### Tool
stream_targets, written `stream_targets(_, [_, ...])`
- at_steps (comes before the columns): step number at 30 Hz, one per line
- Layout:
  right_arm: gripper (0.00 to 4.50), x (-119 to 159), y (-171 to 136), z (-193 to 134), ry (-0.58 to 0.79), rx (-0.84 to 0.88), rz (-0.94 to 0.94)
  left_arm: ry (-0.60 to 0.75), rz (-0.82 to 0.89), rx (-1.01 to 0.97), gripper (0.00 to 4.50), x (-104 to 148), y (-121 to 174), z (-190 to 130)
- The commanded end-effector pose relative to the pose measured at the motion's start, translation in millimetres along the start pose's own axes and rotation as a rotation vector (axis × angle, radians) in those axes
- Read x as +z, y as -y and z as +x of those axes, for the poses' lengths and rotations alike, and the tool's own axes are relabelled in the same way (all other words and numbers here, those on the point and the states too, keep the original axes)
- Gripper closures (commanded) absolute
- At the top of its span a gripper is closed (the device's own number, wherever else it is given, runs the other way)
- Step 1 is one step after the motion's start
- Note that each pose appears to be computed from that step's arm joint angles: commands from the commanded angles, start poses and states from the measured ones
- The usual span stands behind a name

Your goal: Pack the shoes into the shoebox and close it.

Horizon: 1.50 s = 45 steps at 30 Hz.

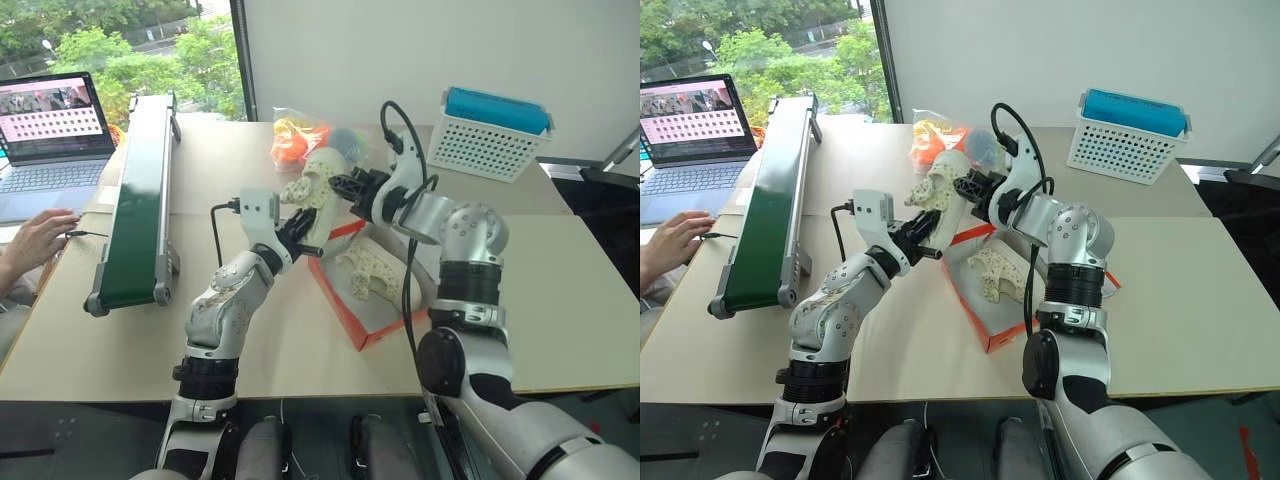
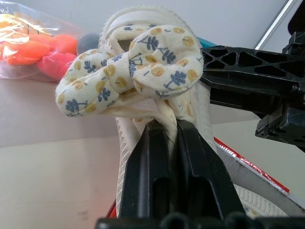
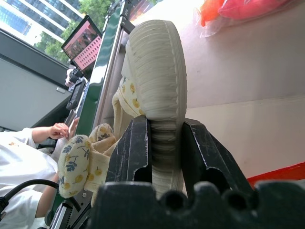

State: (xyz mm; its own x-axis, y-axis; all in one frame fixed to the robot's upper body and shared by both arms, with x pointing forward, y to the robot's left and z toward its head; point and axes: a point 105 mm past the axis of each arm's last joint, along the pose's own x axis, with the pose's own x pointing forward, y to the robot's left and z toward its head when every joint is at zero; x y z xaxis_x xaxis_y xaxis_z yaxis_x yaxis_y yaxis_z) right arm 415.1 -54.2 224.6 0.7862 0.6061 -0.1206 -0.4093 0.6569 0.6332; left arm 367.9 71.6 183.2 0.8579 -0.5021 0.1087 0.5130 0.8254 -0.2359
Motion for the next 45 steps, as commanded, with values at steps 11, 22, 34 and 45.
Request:
stream_targets(11, [3.80, 66.1, 2.5, -28.6, 0.289, -0.049, -0.014, 0.024, 0.203, -0.098, 2.39, 12.9, 5.2, -21.1])
stream_targets(22, [3.80, 75.4, 0.0, -60.7, 0.023, -0.070, -0.382, -0.117, 0.288, -0.176, 2.39, -9.4, -18.1, -60.0])
stream_targets(34, [3.80, 8.5, 9.1, -77.0, -0.406, -0.048, -0.531, -0.170, 0.338, -0.213, 2.39, -21.8, -17.8, -64.4])
stream_targets(45, [3.80, -57.4, 78.0, -72.3, -0.586, -0.197, -0.754, -0.171, 0.341, -0.199, 2.39, -21.6, -14.6, -66.3])
